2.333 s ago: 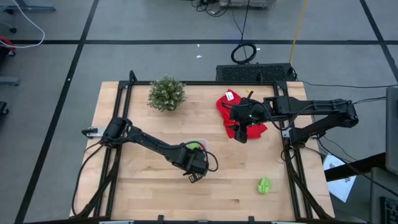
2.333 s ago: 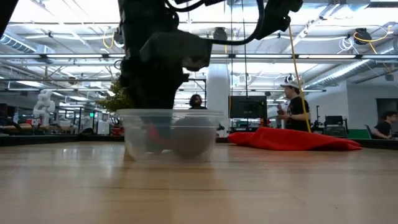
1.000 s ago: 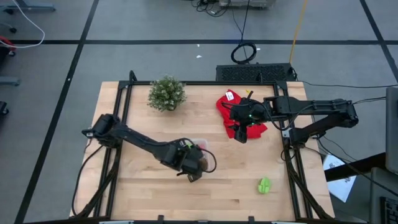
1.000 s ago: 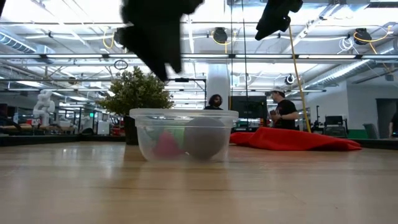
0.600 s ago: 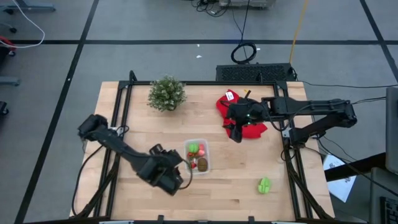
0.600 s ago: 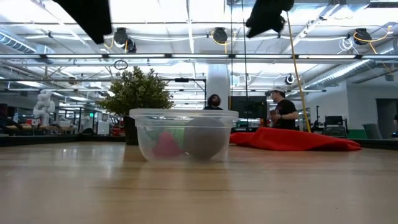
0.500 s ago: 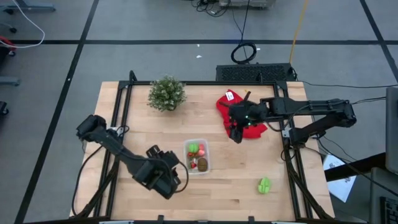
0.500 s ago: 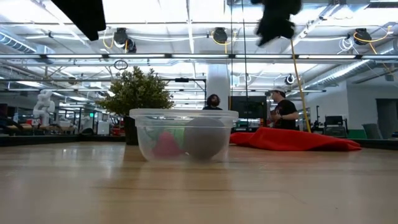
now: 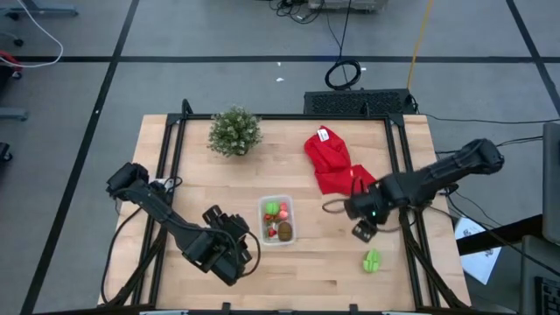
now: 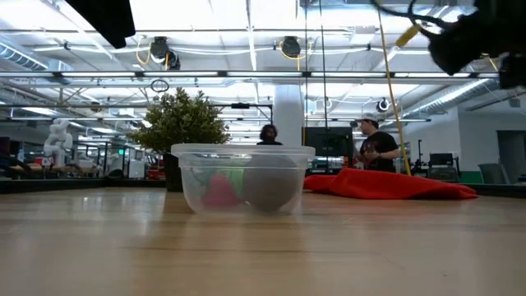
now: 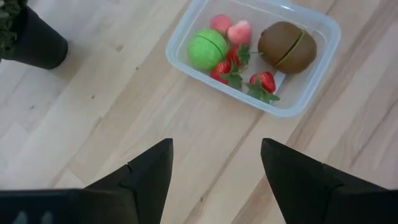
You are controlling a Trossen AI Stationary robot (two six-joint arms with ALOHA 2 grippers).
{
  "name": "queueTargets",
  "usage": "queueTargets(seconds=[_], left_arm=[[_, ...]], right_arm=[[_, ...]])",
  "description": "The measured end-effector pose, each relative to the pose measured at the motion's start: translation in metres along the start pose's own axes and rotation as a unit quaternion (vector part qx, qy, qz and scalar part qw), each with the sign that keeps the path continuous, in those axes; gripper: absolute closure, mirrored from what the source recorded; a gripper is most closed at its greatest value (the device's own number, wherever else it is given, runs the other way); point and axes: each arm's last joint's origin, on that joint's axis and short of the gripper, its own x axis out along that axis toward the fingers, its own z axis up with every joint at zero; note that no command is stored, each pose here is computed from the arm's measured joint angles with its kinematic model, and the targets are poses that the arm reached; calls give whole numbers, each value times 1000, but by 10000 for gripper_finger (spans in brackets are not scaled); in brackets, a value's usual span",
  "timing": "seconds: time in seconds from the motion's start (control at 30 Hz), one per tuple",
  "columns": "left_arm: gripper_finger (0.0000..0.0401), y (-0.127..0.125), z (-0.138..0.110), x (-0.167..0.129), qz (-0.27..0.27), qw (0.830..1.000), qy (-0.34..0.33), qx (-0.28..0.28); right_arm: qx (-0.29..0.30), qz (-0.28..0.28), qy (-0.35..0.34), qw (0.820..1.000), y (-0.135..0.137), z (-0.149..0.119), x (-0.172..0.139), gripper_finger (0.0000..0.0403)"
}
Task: Pick and placing Produce into tupperware
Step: Put the green starfruit into the transparent bin
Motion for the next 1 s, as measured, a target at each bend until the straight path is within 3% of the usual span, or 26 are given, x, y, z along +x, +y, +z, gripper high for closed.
queueTargets(seconds=[0.3, 0.67, 0.87, 1.0], left_arm=[[153, 0, -1, -1, 3, 1000, -13, 5], [153, 0, 1, -1, 9, 1000, -28, 8], [153, 0, 1, -1, 10, 999, -30, 24], [153, 1, 2, 0, 19, 998, -46, 46]], right_arm=[[16, 116, 2, 993, 32, -49, 51, 227], [95, 76, -81, 989, 27, -80, 64, 227], [164, 78, -74, 981, 26, -85, 65, 227], [227, 52, -74, 970, 20, -88, 66, 227]])
